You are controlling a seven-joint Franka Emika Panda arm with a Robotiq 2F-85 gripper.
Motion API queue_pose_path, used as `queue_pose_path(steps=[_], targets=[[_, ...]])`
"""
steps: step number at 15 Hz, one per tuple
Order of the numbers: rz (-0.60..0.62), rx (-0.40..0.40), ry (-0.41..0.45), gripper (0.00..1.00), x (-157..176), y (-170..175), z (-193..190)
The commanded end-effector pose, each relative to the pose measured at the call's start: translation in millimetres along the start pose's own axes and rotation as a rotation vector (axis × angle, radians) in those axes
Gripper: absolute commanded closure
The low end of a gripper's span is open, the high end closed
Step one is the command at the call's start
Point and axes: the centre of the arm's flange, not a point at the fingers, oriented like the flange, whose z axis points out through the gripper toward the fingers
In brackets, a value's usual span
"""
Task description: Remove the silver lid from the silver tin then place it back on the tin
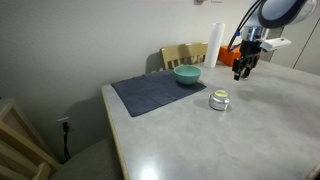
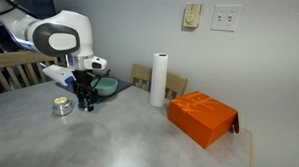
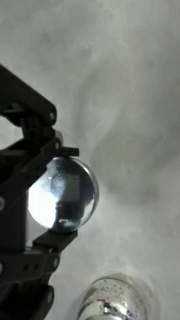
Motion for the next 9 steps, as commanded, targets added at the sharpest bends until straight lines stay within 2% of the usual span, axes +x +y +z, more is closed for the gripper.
queue_pose_path(steps=[1,6,9], targets=[[-0.009,-0.017,-0.093,0.55,36,-11,34],[0.004,-0.038,-0.155,0.55,60,-28,69],[0.017,-0.046,-0.159,0.55,70,-32,83]])
